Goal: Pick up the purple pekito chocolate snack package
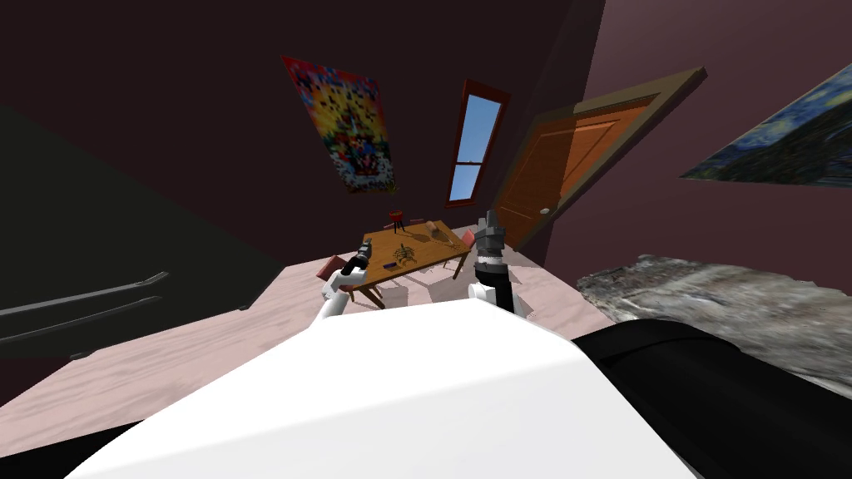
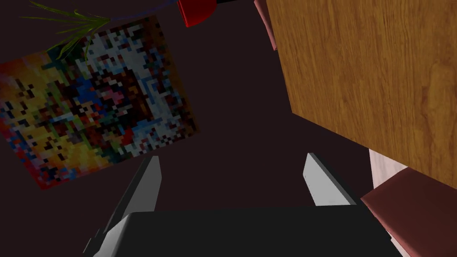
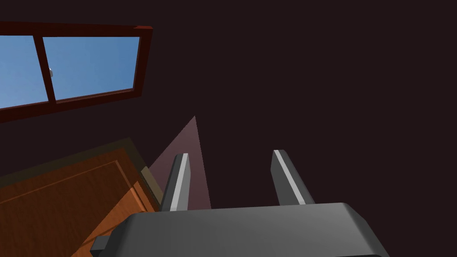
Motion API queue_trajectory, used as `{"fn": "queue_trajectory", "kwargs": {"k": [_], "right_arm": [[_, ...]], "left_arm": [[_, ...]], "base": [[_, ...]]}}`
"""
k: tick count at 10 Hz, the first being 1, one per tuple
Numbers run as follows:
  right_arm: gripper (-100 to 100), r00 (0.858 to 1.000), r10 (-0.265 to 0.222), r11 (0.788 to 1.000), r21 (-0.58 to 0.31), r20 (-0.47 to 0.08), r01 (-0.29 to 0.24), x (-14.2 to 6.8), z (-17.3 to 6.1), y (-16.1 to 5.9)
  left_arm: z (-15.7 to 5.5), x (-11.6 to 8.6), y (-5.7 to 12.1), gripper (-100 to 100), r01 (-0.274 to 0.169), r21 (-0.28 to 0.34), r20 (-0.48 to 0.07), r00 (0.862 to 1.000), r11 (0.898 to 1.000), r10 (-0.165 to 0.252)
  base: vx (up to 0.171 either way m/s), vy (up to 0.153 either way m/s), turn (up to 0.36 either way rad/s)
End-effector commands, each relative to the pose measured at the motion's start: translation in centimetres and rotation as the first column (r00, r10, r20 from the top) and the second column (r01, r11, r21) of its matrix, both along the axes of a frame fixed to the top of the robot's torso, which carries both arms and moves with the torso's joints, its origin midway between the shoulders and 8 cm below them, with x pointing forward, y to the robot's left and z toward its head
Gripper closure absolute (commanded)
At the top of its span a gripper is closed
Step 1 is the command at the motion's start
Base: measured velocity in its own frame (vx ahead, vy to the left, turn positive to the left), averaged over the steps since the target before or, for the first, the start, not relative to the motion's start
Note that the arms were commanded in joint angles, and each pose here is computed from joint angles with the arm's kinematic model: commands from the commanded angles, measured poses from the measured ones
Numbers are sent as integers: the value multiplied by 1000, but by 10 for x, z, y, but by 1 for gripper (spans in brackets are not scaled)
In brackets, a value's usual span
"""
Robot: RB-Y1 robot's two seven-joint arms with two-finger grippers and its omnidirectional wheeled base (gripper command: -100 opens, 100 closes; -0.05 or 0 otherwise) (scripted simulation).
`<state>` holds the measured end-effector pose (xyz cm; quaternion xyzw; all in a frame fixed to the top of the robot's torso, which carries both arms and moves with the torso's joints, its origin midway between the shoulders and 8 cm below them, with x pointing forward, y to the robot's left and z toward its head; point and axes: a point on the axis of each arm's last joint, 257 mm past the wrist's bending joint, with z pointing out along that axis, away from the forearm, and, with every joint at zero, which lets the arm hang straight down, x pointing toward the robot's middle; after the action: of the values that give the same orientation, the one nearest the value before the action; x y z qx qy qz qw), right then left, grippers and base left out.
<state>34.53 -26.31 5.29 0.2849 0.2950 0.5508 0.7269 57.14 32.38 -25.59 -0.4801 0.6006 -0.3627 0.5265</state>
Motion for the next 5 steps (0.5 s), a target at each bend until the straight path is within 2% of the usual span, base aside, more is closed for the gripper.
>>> {"fn": "queue_trajectory", "kwargs": {"k": [1, 2, 3, 4, 5], "right_arm": [[0, 1000, 0, 1000, 0, 0, 0, 0, 0, 0], [0, 1000, 0, 1000, 0, 0, 0, 0, 0, 0], [0, 1000, 0, 1000, 0, 0, 0, 0, 0, 0], [0, 1000, 0, 1000, 0, 0, 0, 0, 0, 0], [0, 1000, 0, 1000, 0, 0, 0, 0, 0, 0]], "left_arm": [[-25, -1, 7, -100, -22, -9, -75, 997, 1000, 22], [-26, -1, 7, -100, -24, -9, -81, 996, 1000, 23], [-42, 3, 14, -100, -45, -25, -137, 990, 999, 41], [-49, 1, 15, -100, -52, -24, -161, 986, 998, 47], [-49, 1, 15, -100, -52, -24, -161, 986, 998, 47]], "base": [[21, 1, -28], [9, 2, 2], [14, -1, -49], [19, 1, -30], [11, -1, 6]]}}
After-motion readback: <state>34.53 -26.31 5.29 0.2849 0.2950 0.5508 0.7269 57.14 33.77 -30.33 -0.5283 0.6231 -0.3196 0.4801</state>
